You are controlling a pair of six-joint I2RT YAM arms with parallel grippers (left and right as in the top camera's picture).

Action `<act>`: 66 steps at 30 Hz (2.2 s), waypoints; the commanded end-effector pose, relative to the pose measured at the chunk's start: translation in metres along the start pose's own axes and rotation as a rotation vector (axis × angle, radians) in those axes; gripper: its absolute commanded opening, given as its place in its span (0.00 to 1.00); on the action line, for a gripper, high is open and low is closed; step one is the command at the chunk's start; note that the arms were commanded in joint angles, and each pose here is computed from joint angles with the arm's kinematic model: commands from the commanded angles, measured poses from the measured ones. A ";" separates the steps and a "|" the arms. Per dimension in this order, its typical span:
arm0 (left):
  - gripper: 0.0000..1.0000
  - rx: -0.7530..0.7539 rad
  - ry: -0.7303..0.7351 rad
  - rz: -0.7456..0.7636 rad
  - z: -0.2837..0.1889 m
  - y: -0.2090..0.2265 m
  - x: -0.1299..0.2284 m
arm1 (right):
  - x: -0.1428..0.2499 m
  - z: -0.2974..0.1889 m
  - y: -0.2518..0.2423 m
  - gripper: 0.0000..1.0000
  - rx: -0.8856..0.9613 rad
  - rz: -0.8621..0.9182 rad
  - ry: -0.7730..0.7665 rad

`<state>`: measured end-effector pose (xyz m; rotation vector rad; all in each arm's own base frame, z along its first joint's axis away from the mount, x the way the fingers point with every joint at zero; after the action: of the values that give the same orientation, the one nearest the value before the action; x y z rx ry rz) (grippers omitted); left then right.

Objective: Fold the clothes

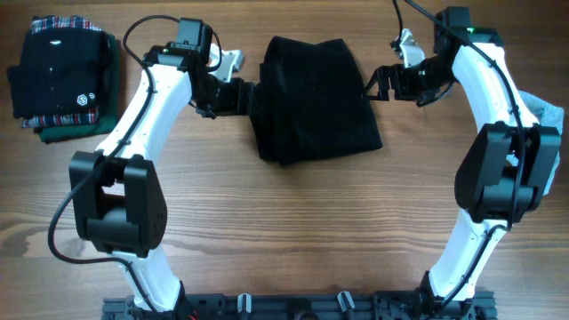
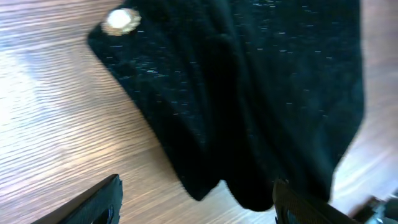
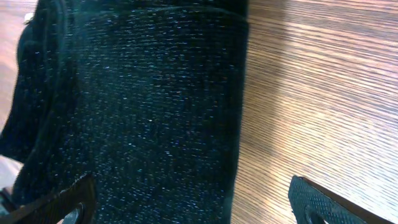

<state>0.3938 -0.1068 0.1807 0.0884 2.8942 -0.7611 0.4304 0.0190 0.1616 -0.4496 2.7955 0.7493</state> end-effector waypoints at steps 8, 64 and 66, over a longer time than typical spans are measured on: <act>0.77 0.105 0.037 0.012 0.006 -0.009 0.003 | 0.037 0.038 -0.006 1.00 -0.105 0.070 0.124; 0.77 0.051 -0.047 -0.089 -0.017 0.039 -0.010 | 0.020 0.144 0.022 0.11 -0.539 0.053 -0.068; 0.77 0.051 -0.047 -0.089 -0.017 0.039 -0.010 | 0.020 0.145 0.023 0.04 -0.540 0.051 -0.067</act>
<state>0.4048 -0.0640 0.1838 -0.0652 2.8390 -0.8333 0.4265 0.1022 0.0528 -0.3998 2.5163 1.4913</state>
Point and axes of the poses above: each gripper's point midway between its finger pads, its own z axis out along the fingers, its own y axis along the line the jaws close on, x = y × z, the point moved 9 cm from there along -z, back along the fingers, and after that the axes turned 6 degrees about -z, right-handed, at the moved point
